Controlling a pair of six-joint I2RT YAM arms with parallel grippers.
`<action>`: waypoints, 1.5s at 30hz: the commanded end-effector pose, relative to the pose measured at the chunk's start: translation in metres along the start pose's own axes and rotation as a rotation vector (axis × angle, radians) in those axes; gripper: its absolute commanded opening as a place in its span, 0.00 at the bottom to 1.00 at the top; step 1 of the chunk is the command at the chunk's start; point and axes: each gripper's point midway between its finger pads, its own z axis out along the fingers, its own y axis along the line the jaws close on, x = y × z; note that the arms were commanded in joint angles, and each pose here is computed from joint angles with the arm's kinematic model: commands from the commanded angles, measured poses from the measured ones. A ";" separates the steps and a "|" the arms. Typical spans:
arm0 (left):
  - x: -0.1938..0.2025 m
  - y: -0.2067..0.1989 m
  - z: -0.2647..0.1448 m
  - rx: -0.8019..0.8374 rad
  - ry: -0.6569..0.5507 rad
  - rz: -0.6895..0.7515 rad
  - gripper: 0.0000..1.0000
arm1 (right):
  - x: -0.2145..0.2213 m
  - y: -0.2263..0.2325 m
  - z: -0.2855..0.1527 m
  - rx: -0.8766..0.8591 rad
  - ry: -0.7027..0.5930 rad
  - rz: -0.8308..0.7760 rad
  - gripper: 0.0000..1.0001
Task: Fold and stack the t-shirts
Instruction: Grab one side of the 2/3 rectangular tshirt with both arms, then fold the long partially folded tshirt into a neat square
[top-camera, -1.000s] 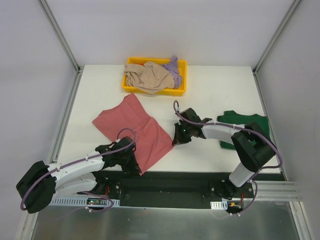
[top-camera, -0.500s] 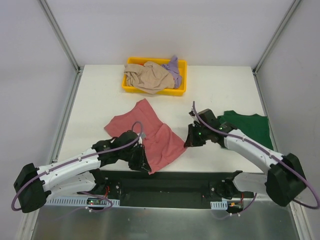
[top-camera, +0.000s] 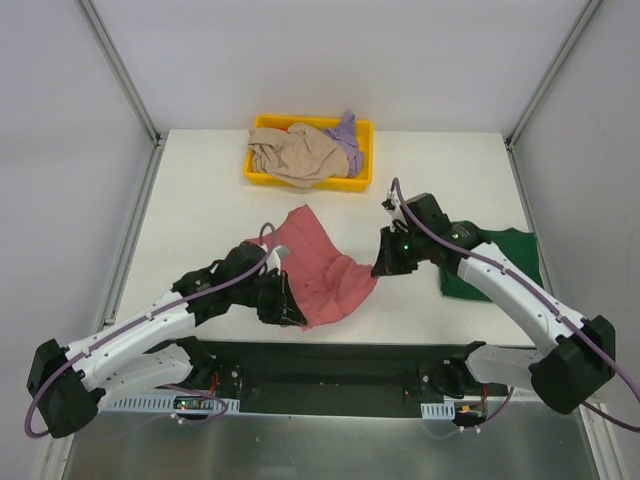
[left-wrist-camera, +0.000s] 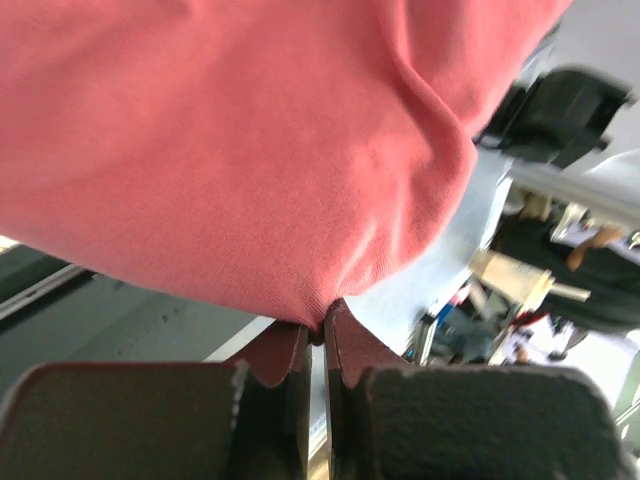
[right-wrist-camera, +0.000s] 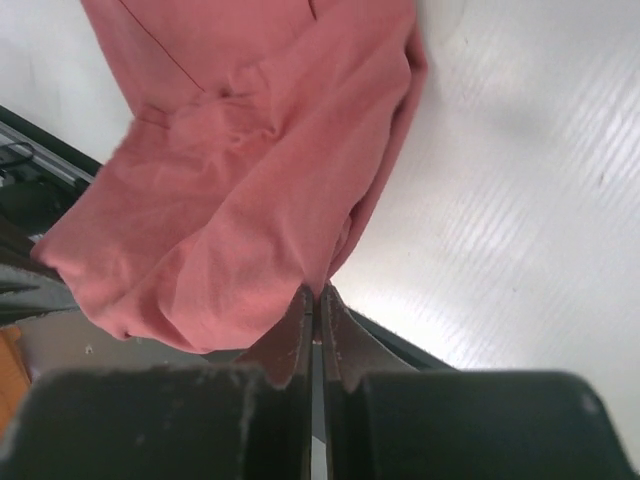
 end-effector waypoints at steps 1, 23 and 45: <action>-0.031 0.000 -0.023 0.076 -0.125 -0.039 0.00 | -0.053 0.030 -0.005 -0.071 -0.106 -0.027 0.01; -0.119 0.036 -0.074 0.046 -0.398 -0.277 0.00 | -0.197 0.097 0.044 -0.077 -0.253 -0.087 0.00; -0.185 0.118 -0.100 -0.182 -0.574 -0.419 0.00 | -0.262 0.110 0.149 -0.114 -0.389 -0.103 0.00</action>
